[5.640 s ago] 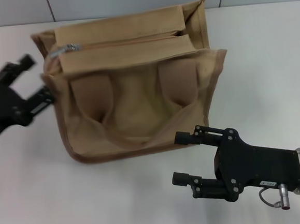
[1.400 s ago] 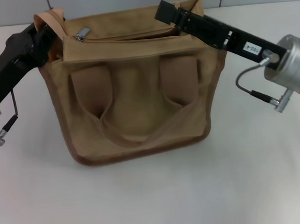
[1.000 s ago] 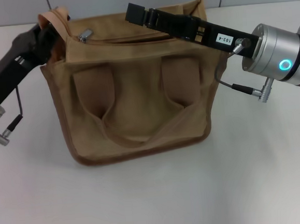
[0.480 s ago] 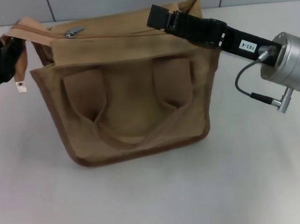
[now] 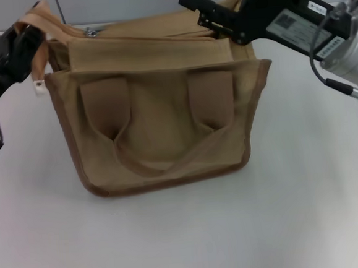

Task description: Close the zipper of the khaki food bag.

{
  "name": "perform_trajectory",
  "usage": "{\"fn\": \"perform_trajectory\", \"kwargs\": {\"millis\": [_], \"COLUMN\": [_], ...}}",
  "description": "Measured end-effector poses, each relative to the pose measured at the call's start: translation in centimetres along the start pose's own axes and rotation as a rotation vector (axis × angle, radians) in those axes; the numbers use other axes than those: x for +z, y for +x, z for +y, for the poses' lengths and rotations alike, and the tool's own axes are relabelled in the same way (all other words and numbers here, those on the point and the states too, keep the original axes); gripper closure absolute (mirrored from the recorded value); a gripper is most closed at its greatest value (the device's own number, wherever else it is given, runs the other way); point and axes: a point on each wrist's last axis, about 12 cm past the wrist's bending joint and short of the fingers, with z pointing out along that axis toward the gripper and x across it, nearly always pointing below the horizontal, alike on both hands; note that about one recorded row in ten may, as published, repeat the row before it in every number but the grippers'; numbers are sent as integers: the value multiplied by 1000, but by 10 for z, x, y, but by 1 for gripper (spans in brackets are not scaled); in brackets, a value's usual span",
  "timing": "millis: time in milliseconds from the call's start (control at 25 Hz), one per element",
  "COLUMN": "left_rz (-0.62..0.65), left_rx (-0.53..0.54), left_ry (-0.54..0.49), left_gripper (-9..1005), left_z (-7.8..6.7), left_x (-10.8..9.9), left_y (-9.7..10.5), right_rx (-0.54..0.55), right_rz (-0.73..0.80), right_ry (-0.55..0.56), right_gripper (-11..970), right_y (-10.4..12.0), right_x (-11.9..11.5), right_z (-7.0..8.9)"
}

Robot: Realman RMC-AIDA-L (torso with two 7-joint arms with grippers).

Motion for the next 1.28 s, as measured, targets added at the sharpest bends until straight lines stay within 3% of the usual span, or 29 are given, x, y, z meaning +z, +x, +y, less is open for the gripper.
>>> {"fn": "perform_trajectory", "kwargs": {"millis": [160, 320, 760, 1120, 1280], "left_rz": [18, 29, 11, 10, 4], "left_rx": [4, 1, 9, 15, 17], "left_ry": [28, 55, 108, 148, 153], "left_gripper": [965, 965, 965, 965, 965], "left_z": [1, 1, -1, -1, -1], "left_x": [15, 27, 43, 59, 61], "left_y": [1, 3, -2, -6, -7], "right_rx": [144, 183, 120, 92, 25], "right_rz": [-35, -49, -19, 27, 20], "right_ry": [68, 118, 162, 237, 228], "right_gripper": [292, 370, 588, 588, 589], "right_y": [-1, 1, -6, -9, -14], "right_x": [8, 12, 35, 56, 59], "right_z": [-14, -24, -25, -28, -24]}}
